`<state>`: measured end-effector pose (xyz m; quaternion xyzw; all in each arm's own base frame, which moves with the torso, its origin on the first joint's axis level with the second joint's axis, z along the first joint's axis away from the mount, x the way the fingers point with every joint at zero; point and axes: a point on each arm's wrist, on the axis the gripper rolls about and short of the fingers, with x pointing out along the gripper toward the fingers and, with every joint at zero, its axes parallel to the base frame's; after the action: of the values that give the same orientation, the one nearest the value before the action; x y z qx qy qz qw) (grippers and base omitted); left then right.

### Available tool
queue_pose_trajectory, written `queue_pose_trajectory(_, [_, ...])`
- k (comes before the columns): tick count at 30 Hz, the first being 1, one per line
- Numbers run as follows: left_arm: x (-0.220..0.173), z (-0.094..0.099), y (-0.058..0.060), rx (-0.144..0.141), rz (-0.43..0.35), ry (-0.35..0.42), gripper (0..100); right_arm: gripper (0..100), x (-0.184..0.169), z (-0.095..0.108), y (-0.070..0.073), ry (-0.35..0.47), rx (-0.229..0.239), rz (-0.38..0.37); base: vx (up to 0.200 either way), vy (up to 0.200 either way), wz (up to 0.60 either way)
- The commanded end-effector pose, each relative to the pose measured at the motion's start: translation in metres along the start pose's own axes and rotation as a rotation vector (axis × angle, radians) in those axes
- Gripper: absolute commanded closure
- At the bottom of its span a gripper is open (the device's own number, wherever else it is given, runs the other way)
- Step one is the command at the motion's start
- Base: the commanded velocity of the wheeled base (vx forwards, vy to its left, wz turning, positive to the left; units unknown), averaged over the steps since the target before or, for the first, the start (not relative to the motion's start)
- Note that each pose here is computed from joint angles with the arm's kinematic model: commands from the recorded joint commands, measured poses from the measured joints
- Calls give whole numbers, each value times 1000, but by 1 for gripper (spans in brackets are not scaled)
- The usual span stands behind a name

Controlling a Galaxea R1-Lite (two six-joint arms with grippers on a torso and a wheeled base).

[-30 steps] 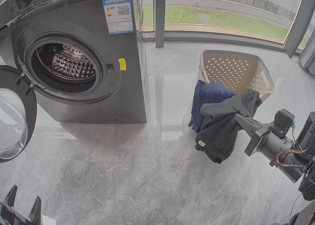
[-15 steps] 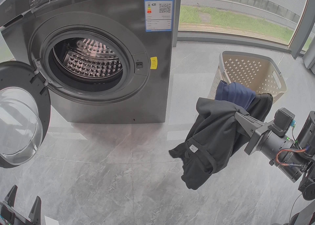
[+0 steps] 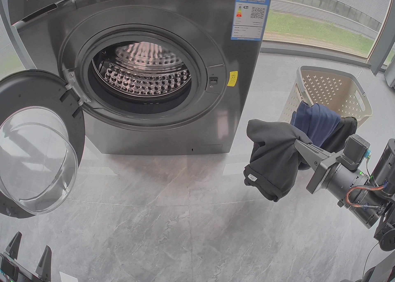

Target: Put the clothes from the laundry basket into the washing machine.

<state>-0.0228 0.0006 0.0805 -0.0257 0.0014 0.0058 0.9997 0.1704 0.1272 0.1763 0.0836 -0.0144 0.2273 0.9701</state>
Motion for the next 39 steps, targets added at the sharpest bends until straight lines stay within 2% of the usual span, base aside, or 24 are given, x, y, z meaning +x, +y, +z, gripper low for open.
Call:
queue_pose_trajectory(1, [0,-5,0,-1,1,-2,0,100,0,0,0,0,0,0,0,0,0])
queue_pose_trajectory(9, [0,-5,0,-1,1,-2,0,100,0,0,0,-2,0,0,0,0,0])
queue_pose_trajectory(15, [0,-5,0,-1,1,-2,0,100,0,0,0,-2,2,-1,-200,0,0])
queue_pose_trajectory(24, [0,-5,0,-1,1,-2,0,100,0,0,0,0,3,-1,0,0,0])
queue_pose_trajectory(39, [0,-5,0,1,1,-2,0,100,1,2,0,-8,8,0,0,200,0])
